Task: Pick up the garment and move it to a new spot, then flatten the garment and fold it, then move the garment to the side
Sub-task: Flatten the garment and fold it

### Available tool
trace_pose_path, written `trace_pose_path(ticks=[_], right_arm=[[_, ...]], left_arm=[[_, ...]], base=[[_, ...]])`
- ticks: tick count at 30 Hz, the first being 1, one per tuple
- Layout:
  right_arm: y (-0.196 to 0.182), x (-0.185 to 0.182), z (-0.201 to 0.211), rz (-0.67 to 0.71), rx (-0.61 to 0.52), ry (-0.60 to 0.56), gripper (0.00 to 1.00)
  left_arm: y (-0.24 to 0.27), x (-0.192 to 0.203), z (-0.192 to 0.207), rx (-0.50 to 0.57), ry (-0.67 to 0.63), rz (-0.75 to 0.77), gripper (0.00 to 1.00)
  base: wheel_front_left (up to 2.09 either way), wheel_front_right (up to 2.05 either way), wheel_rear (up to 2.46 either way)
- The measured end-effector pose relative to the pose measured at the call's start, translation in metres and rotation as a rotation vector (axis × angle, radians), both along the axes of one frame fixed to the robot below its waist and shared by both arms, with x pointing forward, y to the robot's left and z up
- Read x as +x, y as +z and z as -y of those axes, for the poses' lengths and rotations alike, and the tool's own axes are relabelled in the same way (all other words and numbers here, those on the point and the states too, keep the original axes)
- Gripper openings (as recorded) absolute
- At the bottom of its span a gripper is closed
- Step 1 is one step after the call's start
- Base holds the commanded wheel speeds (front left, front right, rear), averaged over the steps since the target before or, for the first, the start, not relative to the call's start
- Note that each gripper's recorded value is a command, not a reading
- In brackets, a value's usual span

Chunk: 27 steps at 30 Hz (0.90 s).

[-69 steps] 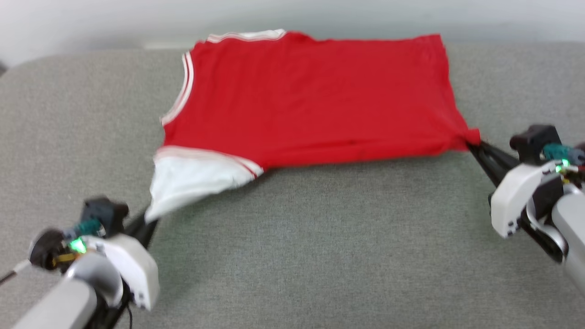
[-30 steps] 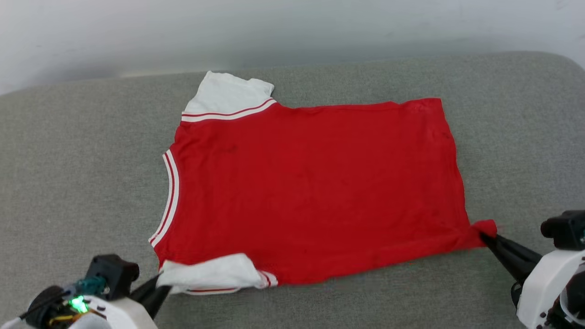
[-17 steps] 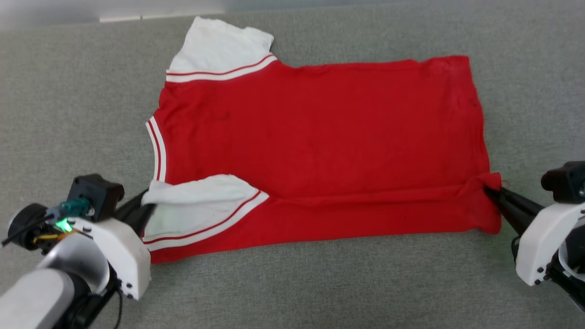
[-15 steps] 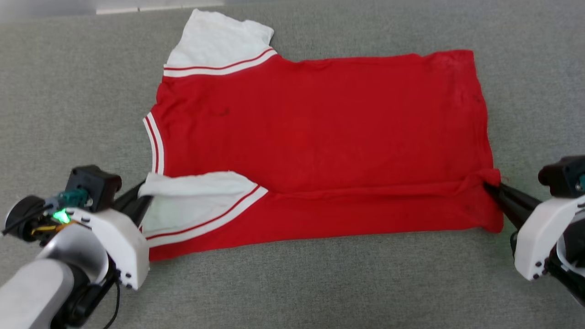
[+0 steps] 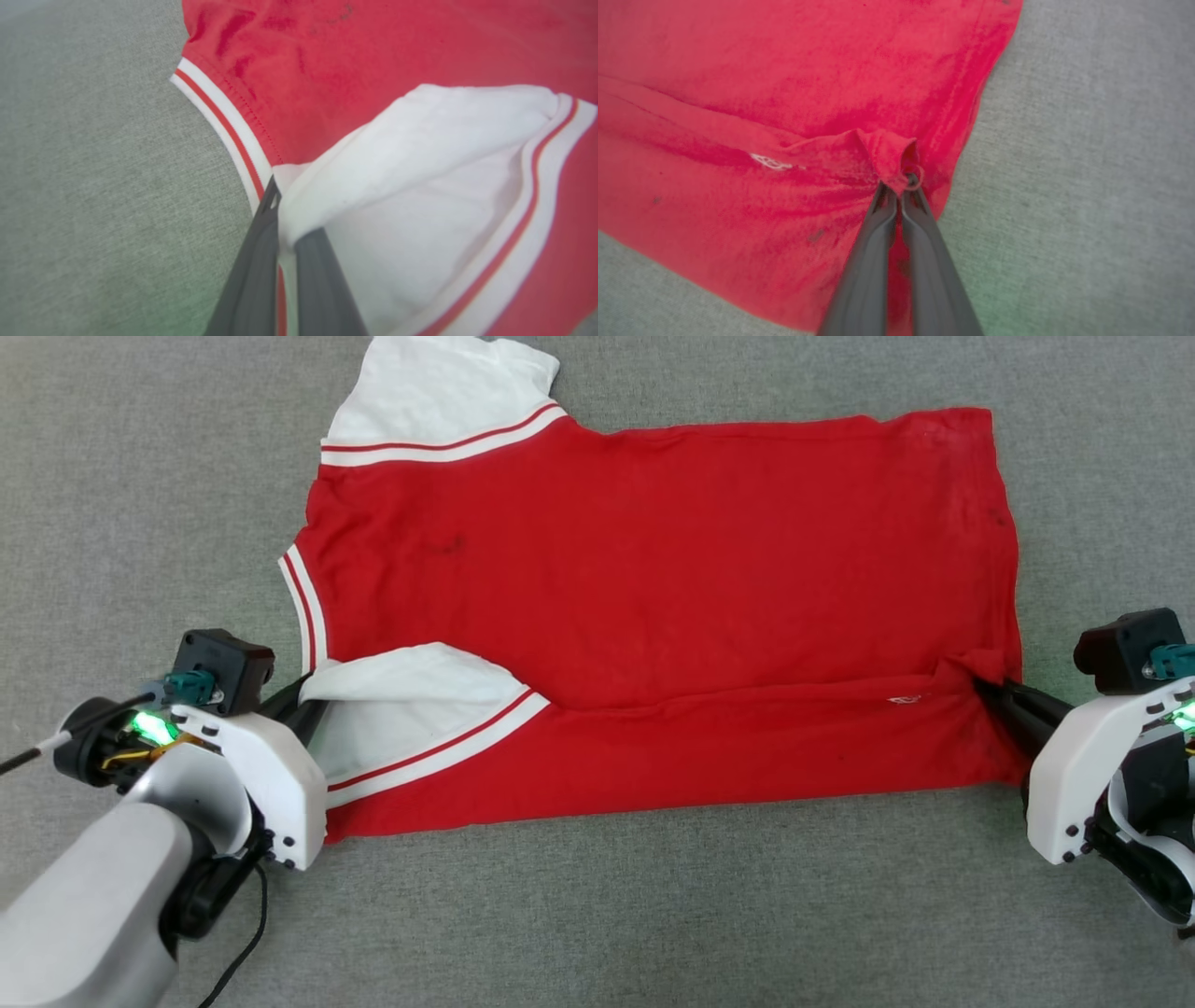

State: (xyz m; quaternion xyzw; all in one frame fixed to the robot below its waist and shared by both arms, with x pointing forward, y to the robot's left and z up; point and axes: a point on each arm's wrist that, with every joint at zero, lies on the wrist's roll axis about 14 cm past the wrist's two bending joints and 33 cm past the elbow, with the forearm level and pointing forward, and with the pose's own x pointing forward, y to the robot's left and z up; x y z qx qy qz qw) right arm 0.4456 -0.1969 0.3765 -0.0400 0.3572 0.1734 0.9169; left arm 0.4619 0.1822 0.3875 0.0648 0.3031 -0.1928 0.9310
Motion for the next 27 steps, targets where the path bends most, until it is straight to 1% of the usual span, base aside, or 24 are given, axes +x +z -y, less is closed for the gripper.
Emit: trace_pose_path(ticks=[1,2,7,10,13,15,18,22,27], right_arm=[[0.000,0.000,0.001,0.000,-0.002,-0.005,1.00],[0.004,0.000,0.001,0.020,-0.016,-0.003,1.00],[0.019,-0.001,0.000,0.068,-0.016,-0.011,1.00],[0.031,-0.004,0.002,0.095,-0.030,-0.015,1.00],[0.040,-0.012,0.004,0.103,-0.031,-0.036,1.00],[0.045,-0.019,0.004,0.095,-0.029,-0.053,1.00],[0.046,-0.035,0.006,0.064,-0.023,-0.084,1.00],[0.053,-0.046,0.010,0.065,-0.029,-0.122,1.00],[0.063,-0.050,0.010,0.086,-0.002,-0.172,1.00]], left_arm=[[-0.001,0.000,0.000,-0.003,0.008,0.004,0.76],[-0.001,0.000,0.000,-0.019,0.037,0.018,1.00],[0.013,0.000,-0.006,-0.055,0.125,0.069,1.00],[0.023,-0.007,-0.010,-0.095,0.189,0.090,1.00],[0.040,-0.013,-0.016,-0.119,0.251,0.128,1.00],[0.047,-0.022,-0.017,-0.155,0.301,0.136,1.00],[0.051,-0.041,-0.013,-0.198,0.350,0.115,1.00],[0.049,-0.064,-0.007,-0.199,0.364,0.072,1.00],[0.038,-0.082,-0.001,-0.184,0.363,-0.004,1.00]], base=[[0.00,0.00,0.00],[0.00,0.00,0.00],[0.00,0.00,0.00],[0.00,0.00,0.00],[0.00,0.00,0.00],[0.00,0.00,0.00],[0.00,0.00,0.00],[0.00,0.00,0.00],[0.00,0.00,0.00]])
